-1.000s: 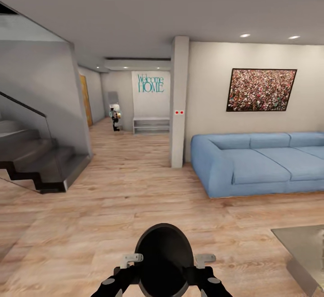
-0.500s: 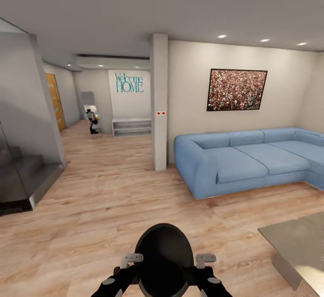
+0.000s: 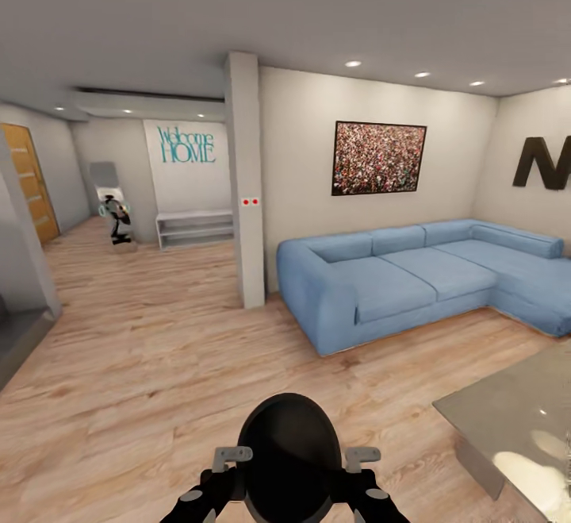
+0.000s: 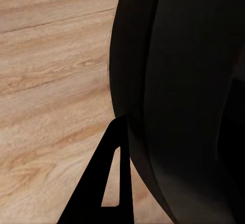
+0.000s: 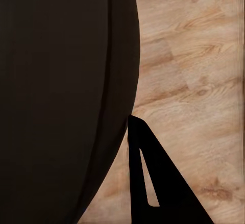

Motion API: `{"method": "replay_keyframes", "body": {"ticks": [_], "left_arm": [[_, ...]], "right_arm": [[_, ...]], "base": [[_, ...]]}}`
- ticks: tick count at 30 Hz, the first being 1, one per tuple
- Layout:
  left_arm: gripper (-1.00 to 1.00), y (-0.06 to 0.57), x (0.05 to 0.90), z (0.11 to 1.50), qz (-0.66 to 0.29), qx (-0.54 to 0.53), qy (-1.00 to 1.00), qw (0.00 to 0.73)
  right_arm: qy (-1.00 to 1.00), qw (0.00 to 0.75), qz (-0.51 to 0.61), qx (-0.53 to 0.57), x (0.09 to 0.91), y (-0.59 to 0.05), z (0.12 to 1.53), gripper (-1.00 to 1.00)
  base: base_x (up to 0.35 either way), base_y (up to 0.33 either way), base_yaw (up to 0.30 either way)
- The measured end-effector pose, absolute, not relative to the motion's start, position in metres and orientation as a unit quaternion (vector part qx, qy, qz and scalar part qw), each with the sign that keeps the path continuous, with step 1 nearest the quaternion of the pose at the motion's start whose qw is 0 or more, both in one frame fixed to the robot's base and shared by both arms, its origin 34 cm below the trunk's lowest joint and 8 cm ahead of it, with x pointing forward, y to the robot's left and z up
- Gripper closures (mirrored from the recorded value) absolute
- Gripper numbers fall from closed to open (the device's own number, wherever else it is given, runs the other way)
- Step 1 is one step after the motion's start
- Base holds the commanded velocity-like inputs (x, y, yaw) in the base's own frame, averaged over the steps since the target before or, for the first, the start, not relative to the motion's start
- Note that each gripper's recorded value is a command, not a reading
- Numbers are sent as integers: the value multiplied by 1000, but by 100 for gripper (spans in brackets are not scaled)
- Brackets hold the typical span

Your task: Place each of the two pumpkins and all three candles from the living room inside a cabinet in the living room (use any cabinet), then make sure every cabinet is closed, and position the cauldron so it is next to a table in the living room.

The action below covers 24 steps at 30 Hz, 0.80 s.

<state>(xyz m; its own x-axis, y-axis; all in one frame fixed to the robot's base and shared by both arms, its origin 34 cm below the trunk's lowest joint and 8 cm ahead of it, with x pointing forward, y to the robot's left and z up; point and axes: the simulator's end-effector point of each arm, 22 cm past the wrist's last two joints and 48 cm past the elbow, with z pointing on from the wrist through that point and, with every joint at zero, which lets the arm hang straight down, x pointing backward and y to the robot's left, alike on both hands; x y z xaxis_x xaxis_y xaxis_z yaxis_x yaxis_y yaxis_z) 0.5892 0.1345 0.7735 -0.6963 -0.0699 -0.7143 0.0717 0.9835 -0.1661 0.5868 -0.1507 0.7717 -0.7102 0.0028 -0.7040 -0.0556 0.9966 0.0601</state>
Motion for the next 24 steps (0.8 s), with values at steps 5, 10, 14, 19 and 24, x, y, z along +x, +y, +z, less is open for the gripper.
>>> {"method": "replay_keyframes", "body": {"ticks": [5, 10, 14, 19, 24], "left_arm": [[100, 134, 589, 773, -91, 1, 916, 390], [100, 134, 590, 774, -91, 1, 916, 390], [100, 134, 590, 775, -91, 1, 916, 391], [100, 134, 590, 775, -91, 1, 916, 392], [100, 134, 591, 776, -91, 1, 915, 392]], "right_arm": [[924, 380, 38, -14, 587, -151, 772, 100], [924, 381, 38, -14, 587, -151, 772, 100], [923, 382, 38, -14, 588, -151, 773, 100], [923, 382, 38, -15, 588, -151, 774, 100], [923, 383, 38, -15, 588, -151, 774, 100]], "base": [[165, 137, -284], [83, 138, -284], [14, 138, -284], [2, 138, -284], [0, 138, -284]]}}
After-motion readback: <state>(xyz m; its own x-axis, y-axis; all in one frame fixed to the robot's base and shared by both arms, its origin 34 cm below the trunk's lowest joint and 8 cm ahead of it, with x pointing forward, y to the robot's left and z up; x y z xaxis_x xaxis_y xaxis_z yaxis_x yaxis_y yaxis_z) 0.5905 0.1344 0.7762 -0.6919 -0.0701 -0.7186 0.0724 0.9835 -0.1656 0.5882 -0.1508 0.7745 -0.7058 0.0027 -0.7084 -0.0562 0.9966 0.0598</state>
